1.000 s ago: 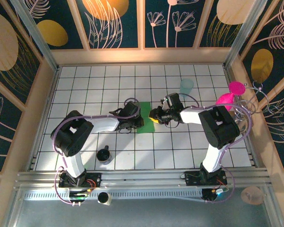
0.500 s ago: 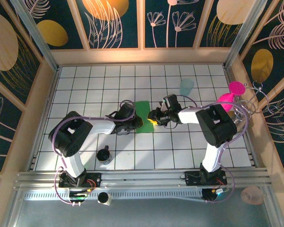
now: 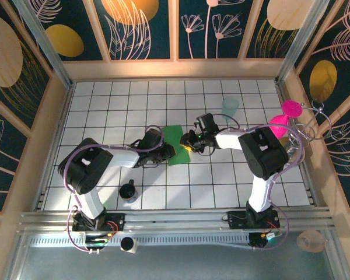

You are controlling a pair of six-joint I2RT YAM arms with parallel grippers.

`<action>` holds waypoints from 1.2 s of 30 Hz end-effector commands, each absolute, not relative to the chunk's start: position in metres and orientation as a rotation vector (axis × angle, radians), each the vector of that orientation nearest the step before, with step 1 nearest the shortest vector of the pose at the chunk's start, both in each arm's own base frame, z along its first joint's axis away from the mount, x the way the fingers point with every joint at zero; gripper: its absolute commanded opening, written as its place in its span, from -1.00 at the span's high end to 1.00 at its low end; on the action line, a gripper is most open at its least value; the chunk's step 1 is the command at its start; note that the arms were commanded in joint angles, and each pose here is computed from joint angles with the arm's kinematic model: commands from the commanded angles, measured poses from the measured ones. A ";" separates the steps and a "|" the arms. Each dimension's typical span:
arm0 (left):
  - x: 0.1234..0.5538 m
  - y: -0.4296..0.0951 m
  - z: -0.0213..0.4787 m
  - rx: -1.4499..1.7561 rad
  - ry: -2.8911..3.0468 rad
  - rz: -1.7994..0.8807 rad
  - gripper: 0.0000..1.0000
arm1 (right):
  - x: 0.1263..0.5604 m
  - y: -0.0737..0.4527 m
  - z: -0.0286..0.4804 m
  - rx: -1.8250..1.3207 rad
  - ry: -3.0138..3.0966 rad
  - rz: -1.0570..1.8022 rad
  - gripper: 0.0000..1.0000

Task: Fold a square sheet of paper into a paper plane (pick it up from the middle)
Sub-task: Fold the triangle a second time at the center of the table, then turn over the paper at the center of the table.

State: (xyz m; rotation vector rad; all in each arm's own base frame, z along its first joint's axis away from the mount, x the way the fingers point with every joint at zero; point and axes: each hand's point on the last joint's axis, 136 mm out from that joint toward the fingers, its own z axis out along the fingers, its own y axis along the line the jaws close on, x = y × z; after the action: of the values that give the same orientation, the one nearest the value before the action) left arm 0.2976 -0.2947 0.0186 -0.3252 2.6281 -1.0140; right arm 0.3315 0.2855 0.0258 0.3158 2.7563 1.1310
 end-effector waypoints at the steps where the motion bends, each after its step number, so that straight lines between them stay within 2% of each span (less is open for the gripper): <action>1: 0.281 -0.291 0.007 -0.366 2.700 -1.040 0.55 | 0.334 0.276 0.009 0.381 2.796 0.999 0.35; 13: 0.280 -0.288 0.004 -0.370 2.704 -1.046 0.55 | 0.330 0.302 0.035 0.279 2.720 1.255 0.38; 20: 0.282 -0.288 0.008 -0.369 2.696 -1.047 0.55 | 0.322 0.304 0.033 0.264 2.719 1.312 0.42; 31: 0.284 -0.289 0.012 -0.358 2.689 -1.052 0.55 | 0.319 0.301 0.025 0.183 2.724 1.269 0.62; 36: 0.290 -0.293 0.027 -0.338 2.645 -1.094 0.54 | 0.325 0.300 0.021 0.176 2.715 1.243 0.77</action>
State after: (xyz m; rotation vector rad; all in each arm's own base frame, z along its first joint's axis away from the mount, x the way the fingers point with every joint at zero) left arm 0.2942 -0.2950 0.0208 -0.3380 2.6343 -1.0773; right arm 0.3246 0.2978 0.0273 0.2191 2.7175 1.2595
